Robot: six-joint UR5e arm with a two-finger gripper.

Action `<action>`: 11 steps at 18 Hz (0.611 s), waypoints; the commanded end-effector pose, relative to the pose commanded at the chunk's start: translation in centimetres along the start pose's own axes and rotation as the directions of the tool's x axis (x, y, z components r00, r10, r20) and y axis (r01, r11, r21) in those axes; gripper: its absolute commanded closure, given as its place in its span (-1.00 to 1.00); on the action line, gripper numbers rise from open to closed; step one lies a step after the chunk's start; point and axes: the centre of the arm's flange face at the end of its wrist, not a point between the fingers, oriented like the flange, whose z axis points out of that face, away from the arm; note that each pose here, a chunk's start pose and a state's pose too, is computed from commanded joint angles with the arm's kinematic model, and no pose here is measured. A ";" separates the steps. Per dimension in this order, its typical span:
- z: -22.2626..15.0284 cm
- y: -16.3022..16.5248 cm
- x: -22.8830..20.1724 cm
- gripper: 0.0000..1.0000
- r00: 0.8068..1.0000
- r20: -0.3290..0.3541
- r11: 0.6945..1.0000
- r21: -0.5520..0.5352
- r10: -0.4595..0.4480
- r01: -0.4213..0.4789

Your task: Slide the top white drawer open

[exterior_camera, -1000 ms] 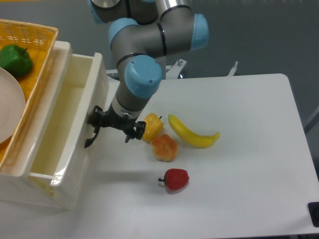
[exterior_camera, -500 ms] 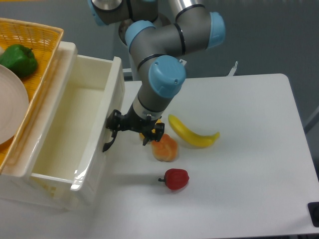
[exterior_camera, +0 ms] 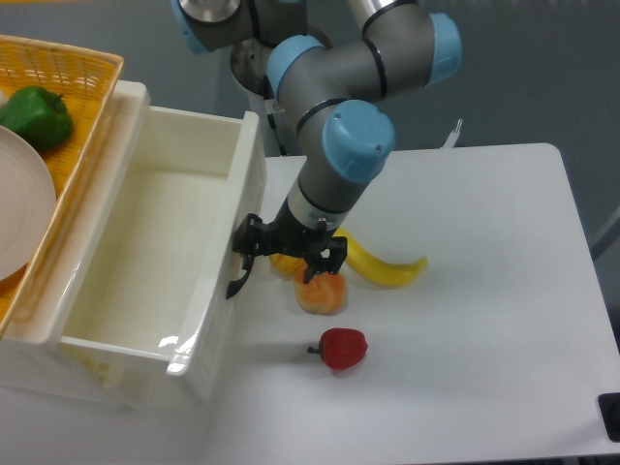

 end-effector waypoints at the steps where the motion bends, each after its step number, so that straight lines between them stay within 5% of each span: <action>1: 0.0 0.0 -0.1 -1.00 1.000 0.000 1.000 -0.001 -0.002 0.002; 11: -1.5 0.3 -2.5 -1.00 0.998 -0.048 0.997 0.052 -0.051 0.054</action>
